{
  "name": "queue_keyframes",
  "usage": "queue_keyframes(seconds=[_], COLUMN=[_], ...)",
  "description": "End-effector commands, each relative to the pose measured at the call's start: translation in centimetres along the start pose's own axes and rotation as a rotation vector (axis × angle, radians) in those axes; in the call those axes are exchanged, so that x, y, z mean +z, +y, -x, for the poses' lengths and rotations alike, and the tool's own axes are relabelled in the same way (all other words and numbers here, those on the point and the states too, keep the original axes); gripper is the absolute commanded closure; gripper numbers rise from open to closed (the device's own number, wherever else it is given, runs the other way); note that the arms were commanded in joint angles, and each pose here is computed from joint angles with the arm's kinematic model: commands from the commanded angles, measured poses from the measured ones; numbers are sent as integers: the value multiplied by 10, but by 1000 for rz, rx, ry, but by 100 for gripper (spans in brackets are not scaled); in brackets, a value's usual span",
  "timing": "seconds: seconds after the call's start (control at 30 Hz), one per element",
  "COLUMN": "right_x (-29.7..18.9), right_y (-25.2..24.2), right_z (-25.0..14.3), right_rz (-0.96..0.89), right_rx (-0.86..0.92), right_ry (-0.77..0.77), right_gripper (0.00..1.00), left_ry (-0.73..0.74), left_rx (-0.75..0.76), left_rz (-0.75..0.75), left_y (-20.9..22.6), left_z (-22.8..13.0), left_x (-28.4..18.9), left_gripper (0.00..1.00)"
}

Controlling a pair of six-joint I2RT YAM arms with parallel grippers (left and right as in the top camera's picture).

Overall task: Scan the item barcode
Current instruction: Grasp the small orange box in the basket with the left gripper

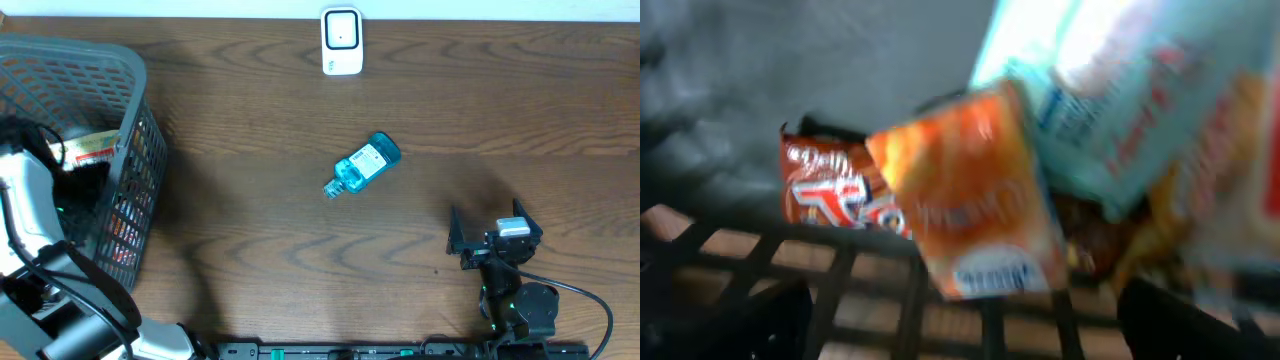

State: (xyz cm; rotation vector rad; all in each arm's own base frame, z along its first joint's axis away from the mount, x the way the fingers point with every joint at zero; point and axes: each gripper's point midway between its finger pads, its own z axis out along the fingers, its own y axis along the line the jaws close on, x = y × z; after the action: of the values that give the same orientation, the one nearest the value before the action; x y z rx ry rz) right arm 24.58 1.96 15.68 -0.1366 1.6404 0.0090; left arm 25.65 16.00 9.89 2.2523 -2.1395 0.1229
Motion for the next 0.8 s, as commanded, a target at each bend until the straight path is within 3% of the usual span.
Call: queue_keyframes(seconds=[0.0, 0.2, 0.27, 0.37, 0.4, 0.57, 0.77], right_x=[0, 0, 0, 0, 0, 0, 0], right_y=[-1, -1, -1, -1, -1, -1, -1], right_z=[-2, -2, -2, -2, -2, -2, -2], right_rz=[-3, -3, -3, -3, -3, -3, -3], right_rx=[16, 16, 16, 16, 16, 16, 16], right_ry=[6, 6, 6, 6, 6, 6, 6], right_gripper=[1, 1, 1, 1, 1, 1, 1], left_ry=[-45, -56, -52, -53, -56, -61, -173], left_rx=[-93, -91, -87, -31, -16, 37, 137], left_rz=[14, -6, 0, 0, -5, -114, -414], left_y=[6, 12, 16, 17, 15, -7, -55], left_z=[7, 7, 5, 5, 6, 7, 11], left_x=[24, 61, 67, 70, 69, 44, -53], left_gripper=[2, 1, 12, 47, 52, 55, 59])
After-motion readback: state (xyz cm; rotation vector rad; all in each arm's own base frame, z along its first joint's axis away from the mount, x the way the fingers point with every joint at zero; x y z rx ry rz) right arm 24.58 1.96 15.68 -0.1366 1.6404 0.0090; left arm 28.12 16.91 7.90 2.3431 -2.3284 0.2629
